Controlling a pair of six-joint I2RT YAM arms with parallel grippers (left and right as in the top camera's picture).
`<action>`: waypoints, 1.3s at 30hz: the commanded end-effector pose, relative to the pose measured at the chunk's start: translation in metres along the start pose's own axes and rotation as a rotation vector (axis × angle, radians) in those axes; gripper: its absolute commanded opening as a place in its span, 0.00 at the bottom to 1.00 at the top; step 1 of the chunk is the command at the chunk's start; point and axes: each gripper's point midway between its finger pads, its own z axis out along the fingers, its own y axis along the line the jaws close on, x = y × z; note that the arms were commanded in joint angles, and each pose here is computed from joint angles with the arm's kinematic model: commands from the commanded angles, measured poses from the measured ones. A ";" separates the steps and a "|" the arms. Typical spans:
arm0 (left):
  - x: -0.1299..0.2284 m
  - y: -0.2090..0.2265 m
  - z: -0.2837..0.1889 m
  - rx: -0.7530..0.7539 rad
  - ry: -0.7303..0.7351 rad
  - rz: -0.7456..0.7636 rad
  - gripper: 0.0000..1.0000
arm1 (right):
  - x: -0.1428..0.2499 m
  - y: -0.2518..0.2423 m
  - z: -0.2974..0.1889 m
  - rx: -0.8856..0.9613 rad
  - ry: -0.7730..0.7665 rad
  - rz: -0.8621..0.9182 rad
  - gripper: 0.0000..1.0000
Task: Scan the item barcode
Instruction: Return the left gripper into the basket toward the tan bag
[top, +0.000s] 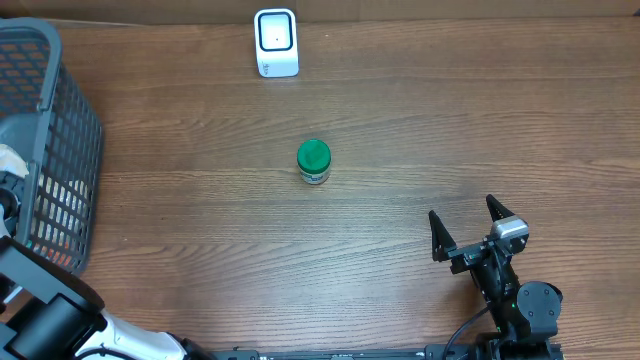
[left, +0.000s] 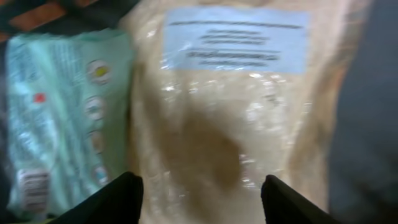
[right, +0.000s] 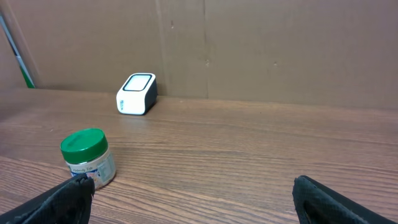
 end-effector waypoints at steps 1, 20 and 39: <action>0.004 -0.012 0.005 0.027 0.004 0.055 0.64 | 0.000 0.001 0.000 -0.005 -0.009 0.003 1.00; 0.002 -0.047 0.021 0.038 -0.059 0.221 0.89 | 0.000 0.001 0.000 -0.005 -0.009 0.003 1.00; 0.052 -0.031 0.083 -0.022 0.138 0.190 0.28 | 0.000 0.001 0.000 -0.005 -0.009 0.003 1.00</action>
